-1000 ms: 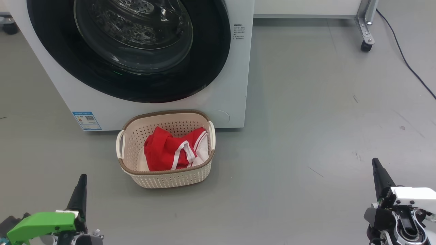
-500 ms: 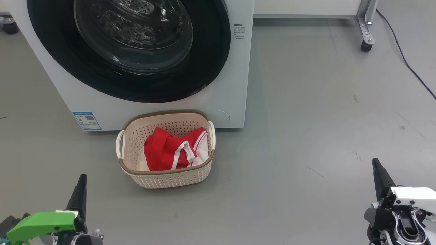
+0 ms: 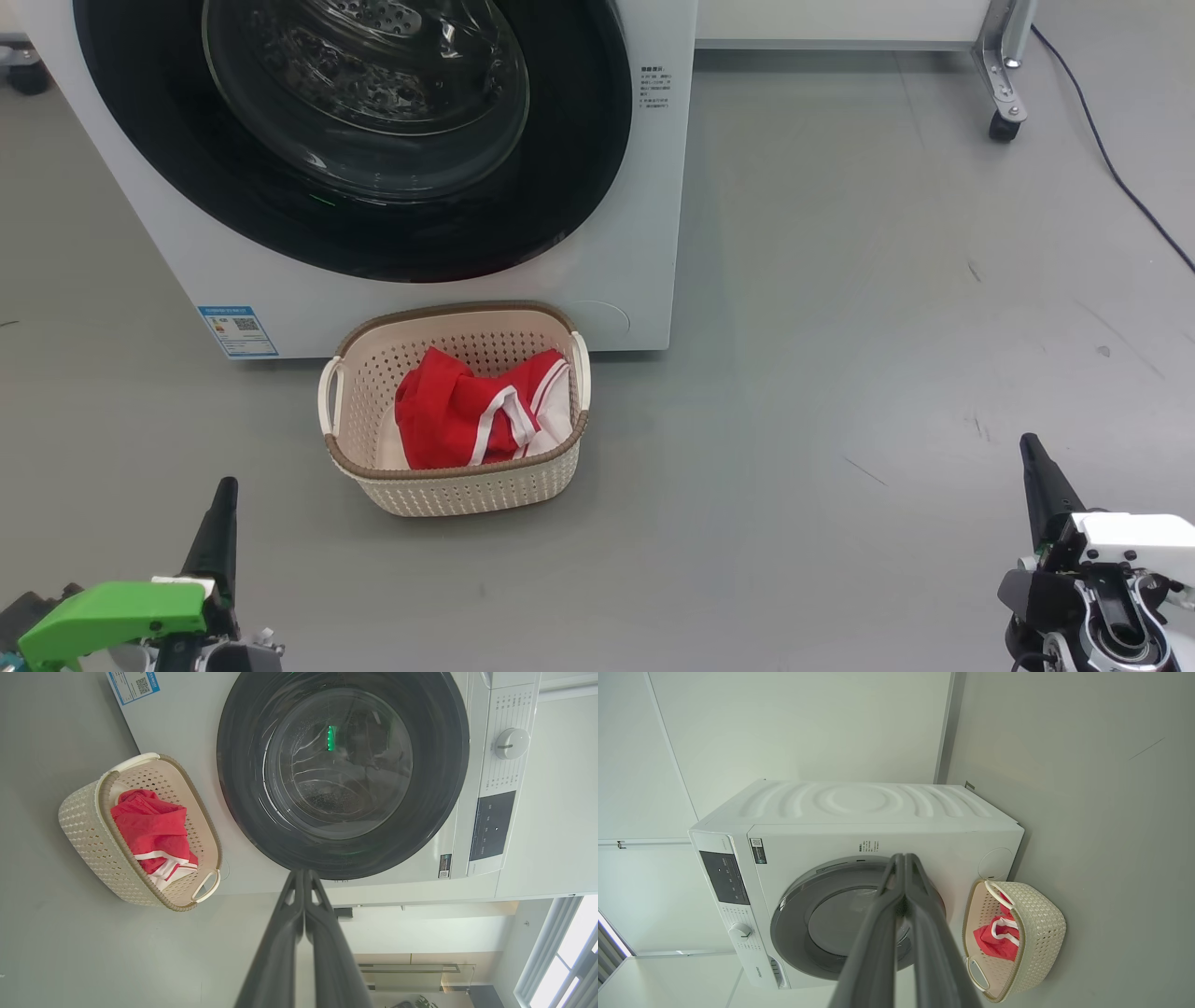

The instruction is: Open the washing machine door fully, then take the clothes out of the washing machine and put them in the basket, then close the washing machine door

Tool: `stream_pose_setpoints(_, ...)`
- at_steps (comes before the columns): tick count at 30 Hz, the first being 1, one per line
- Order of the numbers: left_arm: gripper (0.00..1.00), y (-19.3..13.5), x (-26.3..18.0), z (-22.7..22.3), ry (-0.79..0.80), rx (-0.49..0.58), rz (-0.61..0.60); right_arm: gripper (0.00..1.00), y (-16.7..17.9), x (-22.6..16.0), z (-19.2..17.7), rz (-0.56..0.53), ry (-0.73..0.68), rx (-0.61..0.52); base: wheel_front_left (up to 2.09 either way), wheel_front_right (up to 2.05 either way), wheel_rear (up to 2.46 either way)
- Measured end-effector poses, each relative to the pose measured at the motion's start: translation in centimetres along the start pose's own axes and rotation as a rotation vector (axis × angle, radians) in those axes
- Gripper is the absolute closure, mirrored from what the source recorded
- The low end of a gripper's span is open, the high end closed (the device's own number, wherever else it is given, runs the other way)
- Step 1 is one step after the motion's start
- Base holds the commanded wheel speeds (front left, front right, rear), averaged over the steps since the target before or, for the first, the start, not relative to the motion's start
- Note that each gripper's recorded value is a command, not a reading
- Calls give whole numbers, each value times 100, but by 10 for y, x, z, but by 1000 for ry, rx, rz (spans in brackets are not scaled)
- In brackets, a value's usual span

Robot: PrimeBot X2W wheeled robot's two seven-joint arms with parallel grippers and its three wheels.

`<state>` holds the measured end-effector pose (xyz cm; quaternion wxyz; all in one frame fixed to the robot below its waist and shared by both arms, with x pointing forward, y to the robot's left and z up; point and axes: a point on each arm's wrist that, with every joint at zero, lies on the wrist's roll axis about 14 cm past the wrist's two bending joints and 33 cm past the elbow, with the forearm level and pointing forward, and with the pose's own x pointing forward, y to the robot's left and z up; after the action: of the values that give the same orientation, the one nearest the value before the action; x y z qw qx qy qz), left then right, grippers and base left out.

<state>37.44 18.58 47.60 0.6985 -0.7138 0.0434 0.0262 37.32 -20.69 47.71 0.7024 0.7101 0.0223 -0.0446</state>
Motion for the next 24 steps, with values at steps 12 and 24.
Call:
stream_pose_setpoints(12, 100, 0, 0, 0, -1, 0, 0, 100, 0, 0, 0, 0, 0, 0, 0, 0, 0)
stream_pose_setpoints(24, 100, 0, 0, 0, -2, -1, -1, 100, 0, 0, 0, 0, -1, 2, 0, 0, 0)
